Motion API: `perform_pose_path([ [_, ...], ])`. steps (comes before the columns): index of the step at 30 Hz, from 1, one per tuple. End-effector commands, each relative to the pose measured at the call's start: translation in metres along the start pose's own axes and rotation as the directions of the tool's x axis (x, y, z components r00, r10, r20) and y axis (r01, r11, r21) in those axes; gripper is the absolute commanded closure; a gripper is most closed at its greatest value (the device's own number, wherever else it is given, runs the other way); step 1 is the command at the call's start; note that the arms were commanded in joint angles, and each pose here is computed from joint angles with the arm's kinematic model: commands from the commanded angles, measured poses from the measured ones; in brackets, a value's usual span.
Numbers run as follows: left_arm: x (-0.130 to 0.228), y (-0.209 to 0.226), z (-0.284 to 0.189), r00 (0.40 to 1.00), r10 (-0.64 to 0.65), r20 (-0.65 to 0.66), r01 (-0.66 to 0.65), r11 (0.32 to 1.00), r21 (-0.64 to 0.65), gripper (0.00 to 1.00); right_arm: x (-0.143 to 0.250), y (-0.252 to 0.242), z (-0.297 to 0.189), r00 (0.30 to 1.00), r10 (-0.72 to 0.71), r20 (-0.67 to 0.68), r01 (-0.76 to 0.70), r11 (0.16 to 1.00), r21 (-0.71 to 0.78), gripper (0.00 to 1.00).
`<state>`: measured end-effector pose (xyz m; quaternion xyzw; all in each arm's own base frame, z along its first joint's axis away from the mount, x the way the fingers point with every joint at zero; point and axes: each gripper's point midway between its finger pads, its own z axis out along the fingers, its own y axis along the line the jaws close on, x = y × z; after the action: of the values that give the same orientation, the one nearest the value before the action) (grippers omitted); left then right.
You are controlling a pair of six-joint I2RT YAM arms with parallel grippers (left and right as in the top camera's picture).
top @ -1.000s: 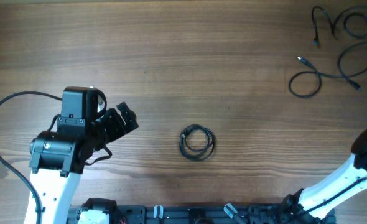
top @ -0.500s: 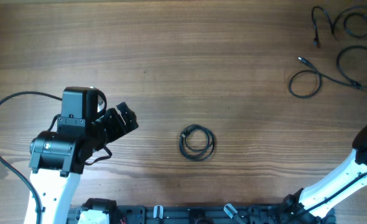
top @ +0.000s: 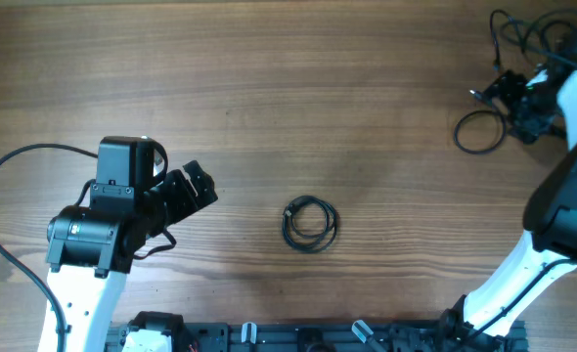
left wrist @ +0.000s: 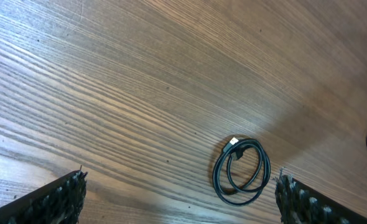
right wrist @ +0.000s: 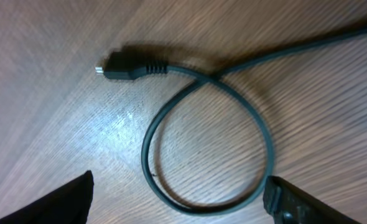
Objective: Untangle cables
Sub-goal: 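Lower the cable onto the upper right pile and open the right gripper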
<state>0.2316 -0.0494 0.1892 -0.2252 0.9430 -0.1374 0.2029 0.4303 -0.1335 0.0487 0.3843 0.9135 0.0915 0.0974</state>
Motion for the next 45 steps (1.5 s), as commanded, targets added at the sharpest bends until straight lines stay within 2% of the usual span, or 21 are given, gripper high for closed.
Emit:
perform_pose_path([
  [1, -0.001, 0.001, 0.0, 1.0, -0.002, 0.006, 0.002, 1.0, -0.009, 0.0, 0.002, -0.025, 0.007, 0.997, 0.051, 0.051, -0.057, 0.989, 0.137, 0.12],
  [4, -0.001, 0.001, 0.0, 1.0, -0.002, 0.006, 0.002, 1.0, -0.009, 0.0, 0.009, -0.057, 0.014, 0.992, 0.094, 0.081, -0.113, 0.955, 0.273, 0.13],
  [6, -0.001, 0.001, 0.0, 1.0, -0.002, 0.006, 0.002, 1.0, -0.009, 0.0, 0.011, -0.063, 0.018, 0.993, 0.085, 0.086, -0.107, 0.949, 0.296, 0.14],
  [9, -0.001, 0.001, 0.0, 1.0, -0.002, 0.006, 0.002, 1.0, -0.009, 0.0, 0.016, -0.059, 0.028, 0.993, 0.087, 0.075, -0.103, 0.961, 0.256, 0.35],
  [11, -0.001, 0.001, 0.0, 1.0, -0.002, 0.006, 0.002, 1.0, -0.009, 0.0, 0.017, -0.055, 0.037, 0.993, 0.088, 0.074, -0.102, 0.971, 0.216, 0.35],
  [12, -0.001, 0.001, 0.0, 1.0, -0.002, 0.006, 0.002, 1.0, -0.009, 0.0, 0.018, -0.052, 0.04, 0.993, 0.087, 0.074, -0.1, 0.975, 0.198, 0.4],
  [15, -0.001, 0.001, 0.0, 1.0, -0.002, 0.006, 0.002, 1.0, -0.009, 0.0, 0.012, -0.039, 0.044, 0.993, 0.079, 0.089, -0.089, 0.988, 0.124, 0.71],
  [16, -0.001, 0.001, 0.0, 1.0, -0.002, 0.006, 0.002, 1.0, -0.009, 0.0, 0.008, -0.035, 0.044, 0.992, 0.076, 0.1, -0.086, 0.991, 0.101, 0.76],
  [17, -0.001, 0.001, 0.0, 1.0, -0.002, 0.006, 0.002, 1.0, -0.009, 0.0, 0.004, -0.03, 0.044, 0.991, 0.074, 0.113, -0.083, 0.994, 0.076, 0.87],
  [18, -0.001, 0.001, 0.0, 1.0, -0.002, 0.006, 0.002, 1.0, -0.009, 0.0, 0.001, -0.026, 0.044, 0.99, 0.073, 0.122, -0.081, 0.995, 0.057, 0.93],
  [24, -0.001, 0.001, 0.0, 1.0, -0.002, 0.006, 0.002, 1.0, -0.009, 0.0, -0.026, 0.011, 0.028, 0.983, 0.015, 0.181, 0.001, 0.996, -0.091, 0.96],
  [25, -0.001, 0.001, 0.0, 1.0, -0.002, 0.006, 0.002, 1.0, -0.009, 0.0, -0.031, 0.019, 0.02, 0.982, -0.018, 0.188, 0.039, 0.993, -0.109, 0.95],
  [26, -0.001, 0.001, 0.0, 1.0, -0.002, 0.006, 0.002, 1.0, -0.009, 0.0, -0.033, 0.022, 0.016, 0.982, -0.02, 0.185, 0.041, 0.993, -0.109, 0.83],
  [27, -0.001, 0.001, 0.0, 1.0, -0.002, 0.006, 0.002, 1.0, -0.009, 0.0, -0.033, 0.022, 0.012, 0.984, -0.021, 0.179, 0.041, 0.993, -0.106, 0.58],
  [28, -0.001, 0.001, 0.0, 1.0, -0.002, 0.006, 0.002, 1.0, -0.009, 0.0, -0.032, 0.023, 0.01, 0.984, -0.04, 0.174, 0.059, 0.993, -0.102, 0.39],
  [29, -0.001, 0.001, 0.0, 1.0, -0.002, 0.006, 0.002, 1.0, -0.009, 0.0, -0.029, 0.021, 0.011, 0.984, -0.067, 0.163, 0.083, 0.992, -0.093, 0.3],
  [32, -0.001, 0.001, 0.0, 1.0, -0.002, 0.006, 0.002, 1.0, -0.009, 0.0, -0.019, 0.016, 0.012, 0.986, -0.109, 0.124, 0.118, 0.991, -0.07, 0.17],
  [36, -0.001, 0.001, 0.0, 1.0, -0.002, 0.006, 0.002, 1.0, -0.009, 0.0, -0.014, 0.016, 0.001, 0.988, -0.102, 0.118, 0.11, 0.992, -0.069, 0.16],
  [39, -0.001, 0.001, 0.0, 1.0, -0.002, 0.006, 0.002, 1.0, -0.009, 0.0, -0.019, 0.019, -0.022, 0.98, -0.107, 0.166, 0.119, 0.991, -0.064, 0.16],
  [42, -0.001, 0.001, 0.0, 1.0, -0.002, 0.006, 0.002, 1.0, -0.009, 0.0, -0.028, 0.011, -0.052, 0.961, -0.114, 0.251, 0.117, 0.993, 0.003, 0.0],
  [45, -0.001, 0.001, 0.0, 1.0, -0.002, 0.006, 0.002, 1.0, -0.009, 0.0, -0.034, 0.003, -0.066, 0.95, -0.109, 0.291, 0.102, 0.994, 0.041, 0.0],
])
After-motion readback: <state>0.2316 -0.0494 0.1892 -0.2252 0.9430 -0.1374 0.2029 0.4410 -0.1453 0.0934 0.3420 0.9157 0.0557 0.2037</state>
